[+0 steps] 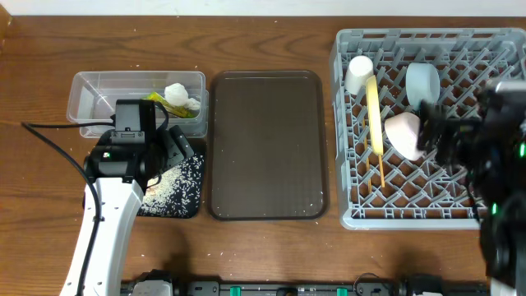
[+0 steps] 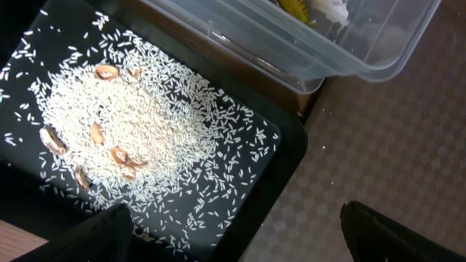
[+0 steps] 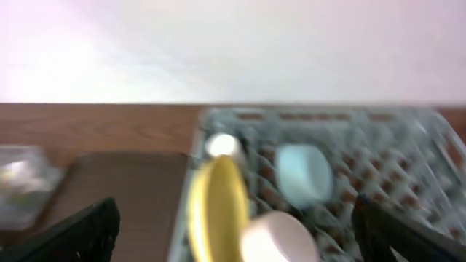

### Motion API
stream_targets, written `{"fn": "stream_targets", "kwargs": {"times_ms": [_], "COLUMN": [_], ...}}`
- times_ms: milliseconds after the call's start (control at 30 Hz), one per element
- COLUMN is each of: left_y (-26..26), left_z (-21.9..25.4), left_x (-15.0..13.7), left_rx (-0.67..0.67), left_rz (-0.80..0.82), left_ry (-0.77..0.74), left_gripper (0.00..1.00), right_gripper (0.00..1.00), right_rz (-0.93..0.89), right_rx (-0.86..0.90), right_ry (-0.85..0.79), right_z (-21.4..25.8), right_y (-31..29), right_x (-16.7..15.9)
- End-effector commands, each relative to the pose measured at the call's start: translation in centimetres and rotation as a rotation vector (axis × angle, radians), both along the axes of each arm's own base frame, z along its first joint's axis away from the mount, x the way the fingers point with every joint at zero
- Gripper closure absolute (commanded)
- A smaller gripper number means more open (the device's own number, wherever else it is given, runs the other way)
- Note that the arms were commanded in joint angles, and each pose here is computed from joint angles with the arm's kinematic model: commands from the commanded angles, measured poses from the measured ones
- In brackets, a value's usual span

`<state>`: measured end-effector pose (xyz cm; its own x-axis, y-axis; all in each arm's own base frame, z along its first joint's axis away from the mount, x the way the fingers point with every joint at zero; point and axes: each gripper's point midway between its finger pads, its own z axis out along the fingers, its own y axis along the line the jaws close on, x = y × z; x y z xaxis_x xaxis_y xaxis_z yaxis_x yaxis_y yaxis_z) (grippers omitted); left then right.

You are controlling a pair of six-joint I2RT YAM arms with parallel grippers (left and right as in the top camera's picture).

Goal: Sort waste into correct bins and load items into the dishwasher rack

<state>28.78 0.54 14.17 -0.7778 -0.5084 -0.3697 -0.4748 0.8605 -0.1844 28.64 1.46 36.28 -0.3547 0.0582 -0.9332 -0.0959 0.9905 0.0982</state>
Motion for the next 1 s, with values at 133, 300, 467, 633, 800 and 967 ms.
{"fn": "stream_targets", "kwargs": {"times_ms": [133,300,467,633,800,967], "left_y": [0.3,0.3,0.3,0.3,0.3,0.3], "left_z": [0.3,0.3,0.3,0.3,0.3,0.3], "left_x": [0.2,0.2,0.2,0.2,0.2,0.2], "left_rx": [0.008,0.008,0.008,0.008,0.008,0.008], "left_rz": [0.007,0.007,0.007,0.007,0.007,0.007], "left_ry": [-0.005,-0.005,-0.005,-0.005,-0.005,-0.005], "left_gripper": [0.06,0.06,0.06,0.06,0.06,0.06], "right_gripper": [0.01,0.01,0.01,0.01,0.01,0.01], "right_rz": [0.168,0.165,0.137,0.145,0.143,0.145], "right_rx": [-0.004,-0.004,-0.003,-0.002,-0.003,-0.003], "right_ry": [-0.195,-0.267,-0.430,-0.561,-0.598,-0.533], "right_z": [2.5,-0.5,-2.9,-5.2,-8.5,-12.6], "right_y": [3.9,3.6,3.1,3.4,3.5,3.6], "right_x": [-7.3,-10.2,-10.4,-8.8,-6.9,-5.5]}}
